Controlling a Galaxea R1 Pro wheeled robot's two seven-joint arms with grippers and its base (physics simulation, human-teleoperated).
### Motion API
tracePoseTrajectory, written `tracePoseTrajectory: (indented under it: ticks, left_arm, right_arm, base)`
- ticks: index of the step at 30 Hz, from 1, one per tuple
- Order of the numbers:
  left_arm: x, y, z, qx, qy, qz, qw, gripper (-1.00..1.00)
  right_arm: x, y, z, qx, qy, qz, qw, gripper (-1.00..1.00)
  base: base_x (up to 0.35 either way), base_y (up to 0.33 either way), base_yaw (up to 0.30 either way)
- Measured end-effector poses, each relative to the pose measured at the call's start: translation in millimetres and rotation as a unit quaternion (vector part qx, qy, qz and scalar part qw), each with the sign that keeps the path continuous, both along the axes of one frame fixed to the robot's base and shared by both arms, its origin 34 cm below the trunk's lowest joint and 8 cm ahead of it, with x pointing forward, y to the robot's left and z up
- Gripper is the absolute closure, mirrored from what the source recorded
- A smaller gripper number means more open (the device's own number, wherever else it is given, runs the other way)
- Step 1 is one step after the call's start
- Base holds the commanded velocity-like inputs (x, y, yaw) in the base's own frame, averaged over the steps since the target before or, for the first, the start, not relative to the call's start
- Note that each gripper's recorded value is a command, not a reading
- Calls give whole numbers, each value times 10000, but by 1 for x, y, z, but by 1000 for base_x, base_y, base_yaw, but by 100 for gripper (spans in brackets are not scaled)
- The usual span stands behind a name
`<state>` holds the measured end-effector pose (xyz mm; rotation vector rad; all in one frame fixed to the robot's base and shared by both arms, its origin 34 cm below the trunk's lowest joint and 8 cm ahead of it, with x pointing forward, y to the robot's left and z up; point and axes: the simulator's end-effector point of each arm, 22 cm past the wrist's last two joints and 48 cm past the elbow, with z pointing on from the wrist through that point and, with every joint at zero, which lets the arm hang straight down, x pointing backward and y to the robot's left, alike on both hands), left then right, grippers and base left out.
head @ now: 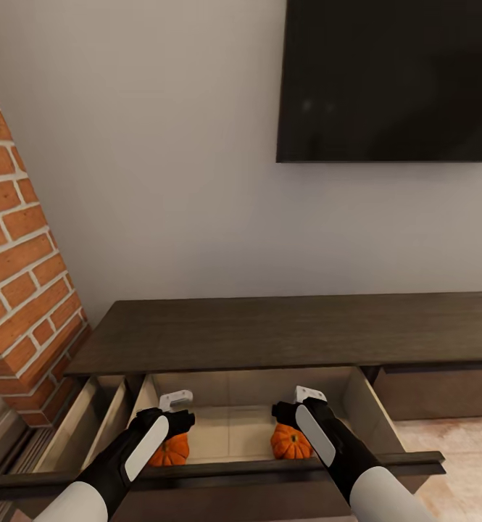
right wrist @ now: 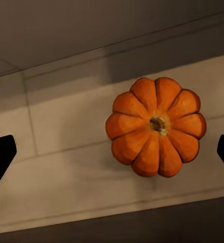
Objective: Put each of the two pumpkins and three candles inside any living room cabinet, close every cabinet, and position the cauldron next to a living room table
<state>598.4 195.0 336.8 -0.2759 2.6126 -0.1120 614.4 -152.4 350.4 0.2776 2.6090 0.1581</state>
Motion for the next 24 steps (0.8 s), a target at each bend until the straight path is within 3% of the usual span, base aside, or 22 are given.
tracePoseTrajectory:
  ticks: [14,24]
  left_arm:
    - [9,0,32,-10,-288,-3,9996,-100]
    - [15,1,54,-3,-306,5,9995,-100]
  right_arm:
    - [9,1,33,26,-303,8,9995,-100]
    - [15,2,56,54,-323,14,9995,-100]
  base:
    - [-4,0,0]
    - [-120,0,0]
